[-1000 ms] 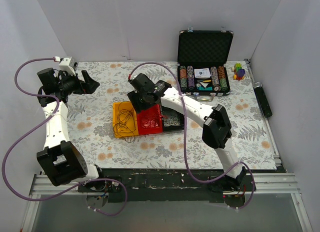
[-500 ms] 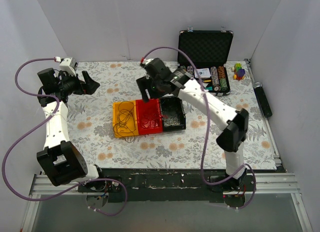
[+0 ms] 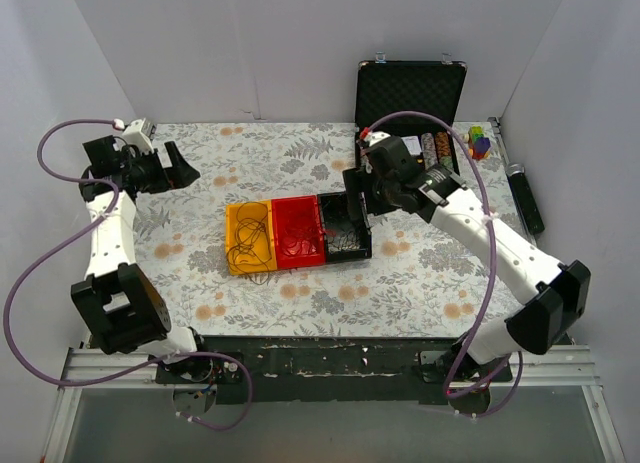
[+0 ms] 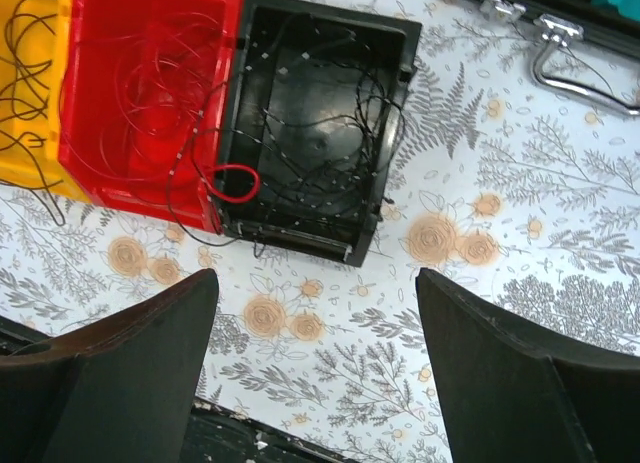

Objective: Untangle the cables
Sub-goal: Reset both arms

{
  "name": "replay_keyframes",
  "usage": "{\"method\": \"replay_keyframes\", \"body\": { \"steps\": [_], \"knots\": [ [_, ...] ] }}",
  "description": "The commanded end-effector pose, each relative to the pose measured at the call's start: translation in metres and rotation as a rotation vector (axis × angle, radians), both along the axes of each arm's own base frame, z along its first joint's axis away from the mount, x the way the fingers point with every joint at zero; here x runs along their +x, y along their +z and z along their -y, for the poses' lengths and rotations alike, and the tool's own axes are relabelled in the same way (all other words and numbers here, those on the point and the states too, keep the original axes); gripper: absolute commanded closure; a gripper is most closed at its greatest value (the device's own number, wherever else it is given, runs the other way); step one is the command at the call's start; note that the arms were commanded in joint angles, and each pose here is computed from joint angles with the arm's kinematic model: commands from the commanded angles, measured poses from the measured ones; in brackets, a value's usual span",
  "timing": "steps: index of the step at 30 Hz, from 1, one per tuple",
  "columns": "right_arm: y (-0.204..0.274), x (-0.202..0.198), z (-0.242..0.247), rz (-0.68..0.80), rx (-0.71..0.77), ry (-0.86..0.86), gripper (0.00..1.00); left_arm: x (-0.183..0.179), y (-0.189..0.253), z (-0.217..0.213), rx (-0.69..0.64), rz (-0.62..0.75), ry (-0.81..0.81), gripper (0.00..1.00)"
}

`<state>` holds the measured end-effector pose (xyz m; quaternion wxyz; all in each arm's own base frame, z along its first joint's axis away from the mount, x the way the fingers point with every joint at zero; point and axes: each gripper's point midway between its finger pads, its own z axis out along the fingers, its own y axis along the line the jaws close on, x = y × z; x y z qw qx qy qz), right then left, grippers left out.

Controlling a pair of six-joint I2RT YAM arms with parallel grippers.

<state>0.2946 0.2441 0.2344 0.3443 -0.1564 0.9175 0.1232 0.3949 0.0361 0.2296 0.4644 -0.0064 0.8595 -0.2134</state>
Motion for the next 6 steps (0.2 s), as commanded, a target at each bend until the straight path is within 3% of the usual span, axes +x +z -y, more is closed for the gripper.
{"method": "replay_keyframes", "body": {
  "steps": [1,6],
  "knots": [
    [0.022,0.000,0.018,0.103,0.097,-0.045,0.11,-0.004,0.008,-0.003,0.014,0.011,0.047,0.02],
    [0.015,-0.008,0.055,0.156,0.146,-0.091,0.11,0.002,-0.004,-0.017,0.071,0.014,0.162,0.02]
  ]
}}
